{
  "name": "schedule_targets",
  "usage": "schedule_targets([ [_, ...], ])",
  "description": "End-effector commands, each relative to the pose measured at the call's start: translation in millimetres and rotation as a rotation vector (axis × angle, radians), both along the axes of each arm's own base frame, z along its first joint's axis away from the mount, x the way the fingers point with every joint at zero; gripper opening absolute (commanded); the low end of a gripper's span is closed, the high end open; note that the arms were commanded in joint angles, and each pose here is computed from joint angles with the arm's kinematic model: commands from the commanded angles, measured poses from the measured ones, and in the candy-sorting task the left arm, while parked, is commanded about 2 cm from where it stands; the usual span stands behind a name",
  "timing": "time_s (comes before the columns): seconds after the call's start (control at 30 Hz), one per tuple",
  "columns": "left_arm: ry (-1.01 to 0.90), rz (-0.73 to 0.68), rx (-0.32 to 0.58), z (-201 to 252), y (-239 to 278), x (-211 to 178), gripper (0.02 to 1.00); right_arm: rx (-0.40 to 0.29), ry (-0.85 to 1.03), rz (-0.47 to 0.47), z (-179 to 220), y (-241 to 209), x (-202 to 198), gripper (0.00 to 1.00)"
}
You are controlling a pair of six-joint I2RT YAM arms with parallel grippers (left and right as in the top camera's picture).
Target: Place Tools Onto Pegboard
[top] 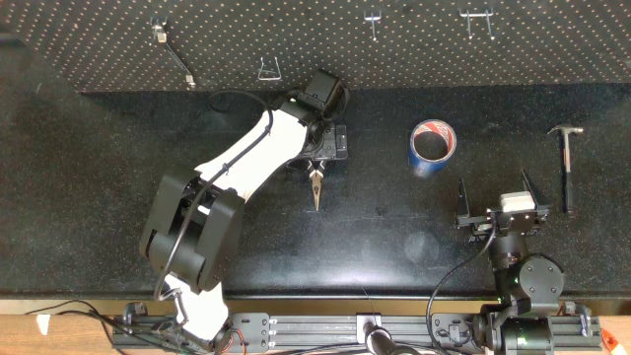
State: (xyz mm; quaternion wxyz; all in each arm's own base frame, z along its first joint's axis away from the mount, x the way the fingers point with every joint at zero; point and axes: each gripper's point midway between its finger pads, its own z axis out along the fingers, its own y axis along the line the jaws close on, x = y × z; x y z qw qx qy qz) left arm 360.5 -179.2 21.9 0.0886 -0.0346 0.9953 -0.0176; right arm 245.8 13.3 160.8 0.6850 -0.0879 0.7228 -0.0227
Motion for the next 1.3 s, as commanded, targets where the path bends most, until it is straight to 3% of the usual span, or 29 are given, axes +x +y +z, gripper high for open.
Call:
schedule_targets([
  [0.03,-0.022,-0.003,0.014,-0.7,-0.2,9.4,0.855,-0.01,-0.001,0.017,-1.1,3.2,-0.5,0.978],
  [0.23,-0.022,-0.003,0.014,-0.7,-0.2,9.4,0.614,-0.01,-0.001,0.017,-1.1,3.2,-0.5,0.978],
  [0.53,-0.02,0.0,0.009,-0.7,-0.8,9.1,0.524,-0.01,-0.001,0.017,-1.1,3.2,-0.5,0.978],
  [0.67,-0.02,0.0,0.01,-0.7,-0.8,9.1,0.441,-0.01,-0.001,0.017,-1.1,3.2,-0.5,0.976],
  [0.77,-0.02,0.0,0.01,-0.7,-0.8,9.1,0.312,-0.01,-0.001,0.017,-1.1,3.2,-0.5,0.978],
  [0.83,-0.02,0.0,0.01,-0.7,-0.7,9.1,0.082,-0.01,-0.001,0.017,-1.1,3.2,-0.5,0.978],
  [0.87,-0.02,0.0,0.01,-0.6,-0.7,9.2,0.027,-0.01,-0.001,0.017,-1.1,3.2,-0.5,0.978],
  [1.07,-0.032,0.0,0.01,3.8,-0.4,10.2,0.029,-0.01,-0.001,0.017,-1.1,3.2,-0.5,0.978],
  [1.3,-0.134,0.02,0.076,29.9,14.3,22.1,0.027,-0.01,-0.001,0.017,-1.1,3.2,-0.5,0.978],
])
